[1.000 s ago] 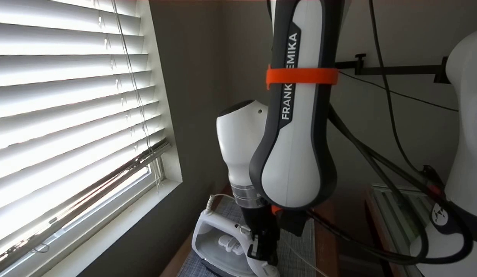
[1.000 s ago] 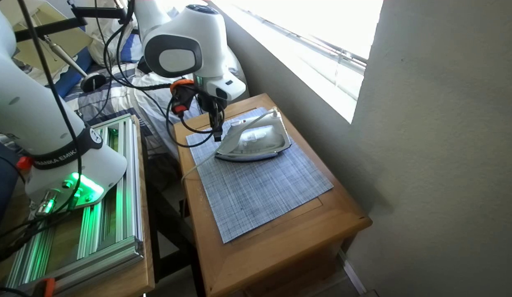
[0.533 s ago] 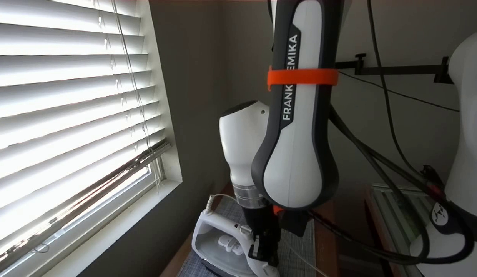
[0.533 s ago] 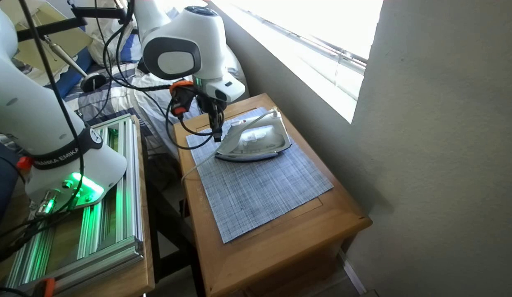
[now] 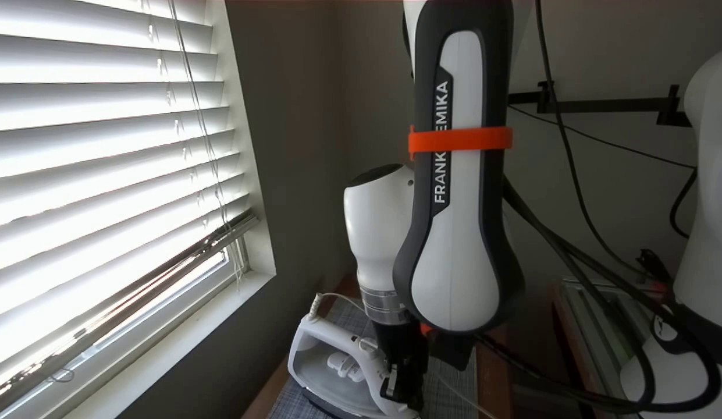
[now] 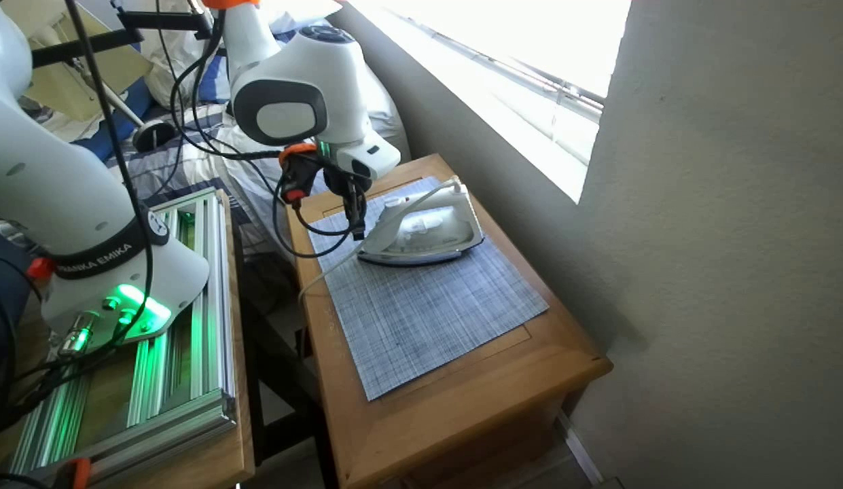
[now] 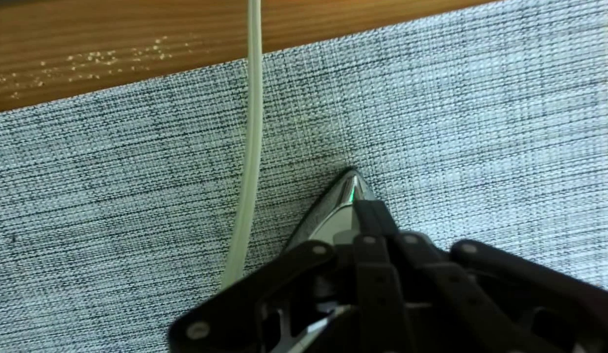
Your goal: Push the switch at the front of the iron down.
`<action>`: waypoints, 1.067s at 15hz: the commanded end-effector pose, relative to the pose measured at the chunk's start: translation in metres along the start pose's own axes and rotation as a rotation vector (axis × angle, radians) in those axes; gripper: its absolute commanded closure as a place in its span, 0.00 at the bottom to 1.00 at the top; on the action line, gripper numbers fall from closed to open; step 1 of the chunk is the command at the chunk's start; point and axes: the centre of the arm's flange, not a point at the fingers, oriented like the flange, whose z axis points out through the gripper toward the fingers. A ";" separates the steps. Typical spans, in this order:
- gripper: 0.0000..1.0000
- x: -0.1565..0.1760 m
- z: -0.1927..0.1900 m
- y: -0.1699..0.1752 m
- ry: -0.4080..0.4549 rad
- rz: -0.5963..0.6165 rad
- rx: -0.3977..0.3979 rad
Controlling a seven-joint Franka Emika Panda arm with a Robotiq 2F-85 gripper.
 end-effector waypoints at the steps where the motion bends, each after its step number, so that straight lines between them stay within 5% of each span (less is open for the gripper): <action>1: 1.00 -0.039 0.016 0.017 0.013 0.000 0.015; 7: 1.00 -0.046 -0.002 0.019 0.029 -0.008 0.022; 10: 0.68 -0.052 -0.018 0.020 0.028 -0.023 0.023; 16: 0.27 -0.056 -0.039 0.020 0.027 -0.051 0.014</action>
